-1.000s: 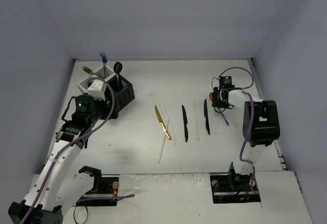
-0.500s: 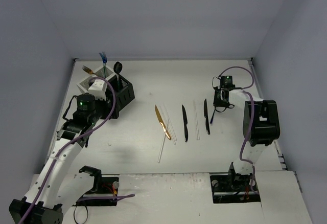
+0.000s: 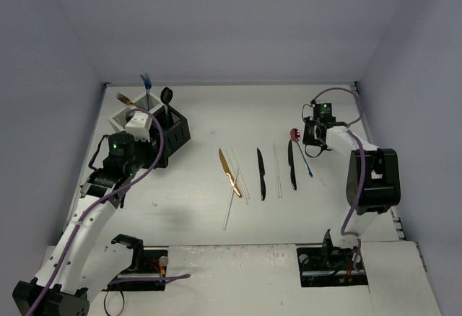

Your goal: Sort the eating utensils into containers

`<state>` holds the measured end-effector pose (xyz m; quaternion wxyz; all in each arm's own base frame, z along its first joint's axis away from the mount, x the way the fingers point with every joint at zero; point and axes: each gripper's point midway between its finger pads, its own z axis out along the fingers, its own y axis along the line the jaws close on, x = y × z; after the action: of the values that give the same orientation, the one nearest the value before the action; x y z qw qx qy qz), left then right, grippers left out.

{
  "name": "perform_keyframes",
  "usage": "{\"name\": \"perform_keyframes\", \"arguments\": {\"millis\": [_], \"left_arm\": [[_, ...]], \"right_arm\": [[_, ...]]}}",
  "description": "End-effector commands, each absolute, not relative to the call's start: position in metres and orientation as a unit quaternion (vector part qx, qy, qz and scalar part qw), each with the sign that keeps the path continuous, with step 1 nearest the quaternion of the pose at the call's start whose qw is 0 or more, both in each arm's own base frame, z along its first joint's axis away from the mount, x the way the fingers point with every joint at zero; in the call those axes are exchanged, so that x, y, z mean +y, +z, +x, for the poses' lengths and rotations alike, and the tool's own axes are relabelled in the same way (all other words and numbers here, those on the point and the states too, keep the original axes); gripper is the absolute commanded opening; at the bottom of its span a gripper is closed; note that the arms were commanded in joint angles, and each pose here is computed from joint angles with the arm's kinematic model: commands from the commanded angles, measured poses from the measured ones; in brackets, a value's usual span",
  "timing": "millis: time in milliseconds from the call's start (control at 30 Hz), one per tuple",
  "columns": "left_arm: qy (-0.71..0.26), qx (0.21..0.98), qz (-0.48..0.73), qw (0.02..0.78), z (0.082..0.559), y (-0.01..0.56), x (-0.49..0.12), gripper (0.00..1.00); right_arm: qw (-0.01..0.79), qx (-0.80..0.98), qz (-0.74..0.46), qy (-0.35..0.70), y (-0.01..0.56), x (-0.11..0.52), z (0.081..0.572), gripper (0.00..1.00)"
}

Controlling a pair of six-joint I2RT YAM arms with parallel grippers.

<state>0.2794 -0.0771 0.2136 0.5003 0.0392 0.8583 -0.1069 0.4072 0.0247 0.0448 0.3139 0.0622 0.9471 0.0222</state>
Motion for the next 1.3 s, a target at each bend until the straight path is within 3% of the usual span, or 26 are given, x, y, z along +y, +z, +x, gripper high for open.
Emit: {"name": "perform_keyframes", "arguments": {"millis": [0, 233, 633, 833, 1067, 1267], "left_arm": [[-0.121, 0.844, 0.035, 0.522, 0.286, 0.227, -0.082, 0.70], [-0.124, 0.845, 0.036, 0.519, 0.286, 0.225, -0.083, 0.70], [-0.125, 0.846, 0.036, 0.518, 0.286, 0.225, -0.084, 0.70], [-0.124, 0.846, 0.036, 0.518, 0.286, 0.225, -0.084, 0.70], [-0.125, 0.846, 0.036, 0.518, 0.286, 0.225, -0.084, 0.70], [-0.137, 0.843, 0.038, 0.519, 0.287, 0.227, -0.088, 0.70]], "right_arm": [[0.343, 0.938, 0.052, 0.025, 0.066, 0.032, 0.413, 0.06], [0.319, 0.947, 0.040, 0.033, 0.049, 0.042, 0.399, 0.22], [0.293, 0.955, 0.038, 0.007, 0.024, 0.035, 0.405, 0.24], [0.271, 0.962, 0.034, -0.002, 0.005, 0.033, 0.402, 0.20], [0.267, 0.964, 0.019, -0.005, -0.001, 0.039, 0.406, 0.00], [0.319, 0.947, -0.024, -0.027, 0.039, 0.052, 0.423, 0.00]]}}
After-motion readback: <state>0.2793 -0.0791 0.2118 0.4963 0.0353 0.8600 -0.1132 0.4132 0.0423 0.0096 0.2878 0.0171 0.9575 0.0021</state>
